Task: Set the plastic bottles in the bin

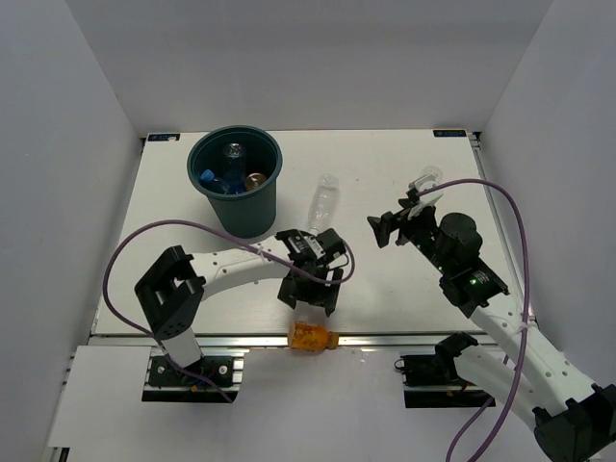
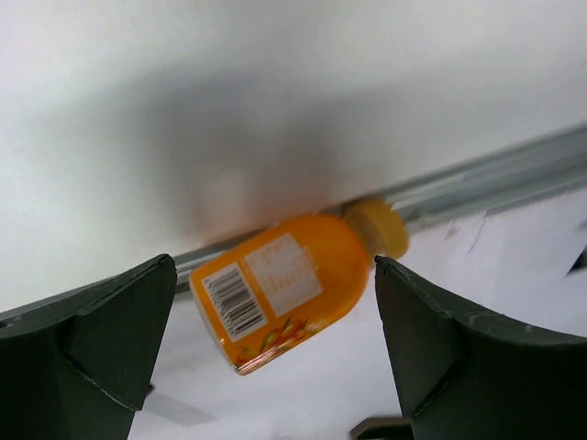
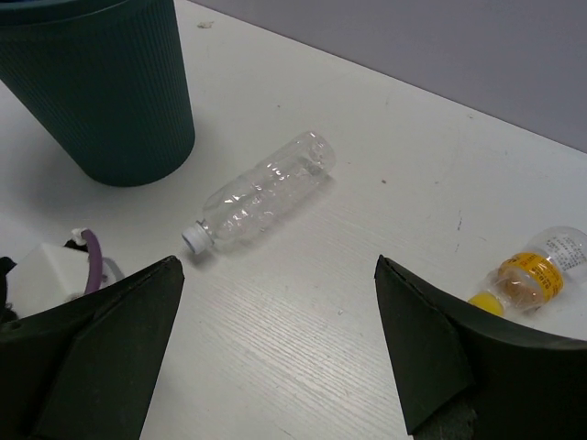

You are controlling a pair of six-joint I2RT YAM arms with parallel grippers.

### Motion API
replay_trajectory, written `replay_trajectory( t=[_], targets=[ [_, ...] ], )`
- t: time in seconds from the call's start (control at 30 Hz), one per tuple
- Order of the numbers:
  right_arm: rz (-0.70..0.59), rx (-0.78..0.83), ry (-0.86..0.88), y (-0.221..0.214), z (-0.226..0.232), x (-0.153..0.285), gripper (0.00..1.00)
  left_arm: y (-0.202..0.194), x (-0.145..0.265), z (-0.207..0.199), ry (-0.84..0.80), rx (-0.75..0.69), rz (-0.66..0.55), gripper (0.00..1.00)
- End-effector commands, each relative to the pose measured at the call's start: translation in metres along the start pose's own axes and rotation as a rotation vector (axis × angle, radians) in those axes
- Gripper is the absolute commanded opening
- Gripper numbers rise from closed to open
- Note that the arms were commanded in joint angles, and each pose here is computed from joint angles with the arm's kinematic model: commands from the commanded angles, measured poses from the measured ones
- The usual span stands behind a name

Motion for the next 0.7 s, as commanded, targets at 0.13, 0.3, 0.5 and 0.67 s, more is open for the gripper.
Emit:
replay_trajectory(
  t=[0.13, 0.3, 0.5, 0.67],
  targets=[
    [-0.039, 0.04, -0.008, 0.017, -0.006, -0.004, 0.89, -0.04, 0.015, -0.011, -0.189, -0.206, 0.083, 0.98],
    [-0.02, 0.042, -0.044, 0.013, -0.012, -0.007, 0.89, -0.056, 0.006, -0.012, -0.184, -0.269, 0.118, 0.98],
    [-0.016, 0.045, -0.062, 0.012, -0.015, -0.007, 0.89, -0.062, -0.011, 0.001, -0.107, -0.283, 0.143, 0.98],
    [-0.025, 0.045, -0.077, 0.013, -0.017, -0.006, 0.89, -0.055, -0.015, -0.013, -0.107, -0.328, 0.109, 0.97]
  ],
)
Point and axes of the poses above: each gripper's point midway between its finger pads, its own x axis back along the fingers, its own z axis along the line the jaws close on, y = z × x, the point moved 1 cm from there along x, back along the fingers, and after that the axes turned 9 degrees about x, right-handed, at the moved point
